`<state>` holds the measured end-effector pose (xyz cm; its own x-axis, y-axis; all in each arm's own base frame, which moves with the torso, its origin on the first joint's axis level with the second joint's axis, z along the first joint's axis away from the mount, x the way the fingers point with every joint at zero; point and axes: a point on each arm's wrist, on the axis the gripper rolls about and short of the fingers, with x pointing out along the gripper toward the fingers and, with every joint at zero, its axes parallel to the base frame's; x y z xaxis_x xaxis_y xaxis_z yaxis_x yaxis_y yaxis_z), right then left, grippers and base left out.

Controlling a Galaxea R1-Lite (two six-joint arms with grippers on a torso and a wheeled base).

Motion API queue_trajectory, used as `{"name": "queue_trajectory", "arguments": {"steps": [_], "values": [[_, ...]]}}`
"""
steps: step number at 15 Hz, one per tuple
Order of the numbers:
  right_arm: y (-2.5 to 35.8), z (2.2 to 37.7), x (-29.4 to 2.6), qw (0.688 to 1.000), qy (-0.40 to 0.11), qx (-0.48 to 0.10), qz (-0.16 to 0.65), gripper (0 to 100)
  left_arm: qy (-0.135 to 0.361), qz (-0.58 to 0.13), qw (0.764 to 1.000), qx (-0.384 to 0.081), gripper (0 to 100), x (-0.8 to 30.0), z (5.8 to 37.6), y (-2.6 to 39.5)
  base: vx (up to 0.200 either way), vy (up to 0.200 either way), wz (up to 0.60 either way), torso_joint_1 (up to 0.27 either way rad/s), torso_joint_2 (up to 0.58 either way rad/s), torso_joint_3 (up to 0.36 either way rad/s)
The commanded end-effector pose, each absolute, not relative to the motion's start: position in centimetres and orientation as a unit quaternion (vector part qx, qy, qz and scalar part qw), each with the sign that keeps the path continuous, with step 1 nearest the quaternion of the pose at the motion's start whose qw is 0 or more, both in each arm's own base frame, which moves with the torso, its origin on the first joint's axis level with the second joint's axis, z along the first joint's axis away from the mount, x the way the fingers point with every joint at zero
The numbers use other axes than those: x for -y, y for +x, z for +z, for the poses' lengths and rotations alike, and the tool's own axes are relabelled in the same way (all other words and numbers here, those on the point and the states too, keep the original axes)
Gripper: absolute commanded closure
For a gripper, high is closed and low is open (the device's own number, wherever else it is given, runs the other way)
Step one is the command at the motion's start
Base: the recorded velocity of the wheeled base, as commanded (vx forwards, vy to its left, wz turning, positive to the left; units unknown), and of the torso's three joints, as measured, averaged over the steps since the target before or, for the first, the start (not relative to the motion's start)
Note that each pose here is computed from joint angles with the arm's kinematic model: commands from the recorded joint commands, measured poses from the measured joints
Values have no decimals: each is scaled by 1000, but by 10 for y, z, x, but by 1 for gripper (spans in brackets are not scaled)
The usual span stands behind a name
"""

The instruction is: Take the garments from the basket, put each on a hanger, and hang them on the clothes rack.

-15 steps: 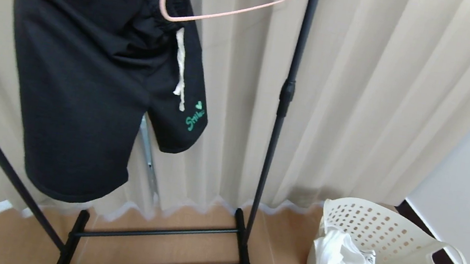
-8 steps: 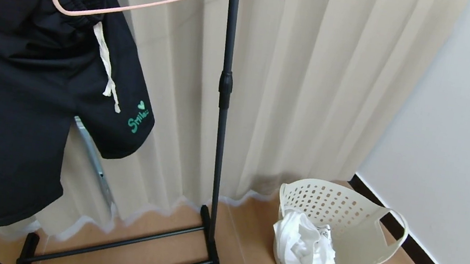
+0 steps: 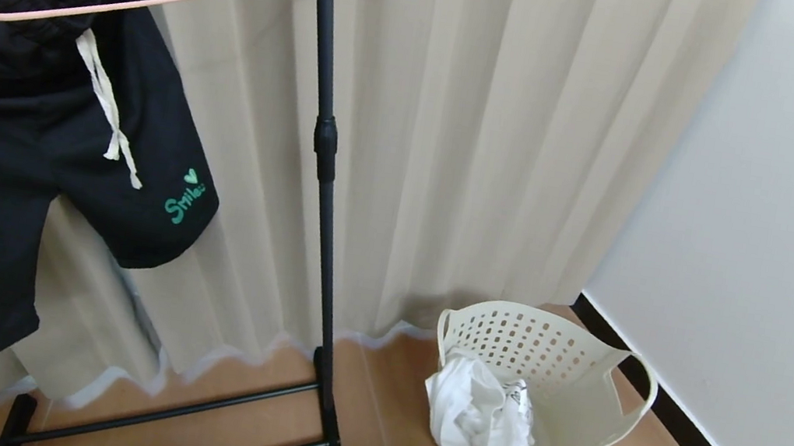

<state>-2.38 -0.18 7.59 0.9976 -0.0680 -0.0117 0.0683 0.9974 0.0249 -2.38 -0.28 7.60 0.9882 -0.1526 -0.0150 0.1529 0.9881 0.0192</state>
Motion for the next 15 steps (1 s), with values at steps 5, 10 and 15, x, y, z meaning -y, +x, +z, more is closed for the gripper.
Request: {"name": "queue_trajectory", "arguments": {"steps": [5, 10, 15], "values": [[-24, 76, 2, 999, 13, -6, -34, 0, 9, -74, 997, -7, 0, 3, 76, -24, 0, 0, 0, 0, 0, 0], [-24, 76, 2, 999, 13, -5, -35, 0, 9, -73, 997, -9, 0, 3, 76, -24, 0, 0, 0, 0, 0, 0], [-24, 76, 2, 999, 12, -4, -35, 0, 8, -71, 997, -9, 0, 3, 76, -24, 0, 0, 0, 1, 2, -123]]}}
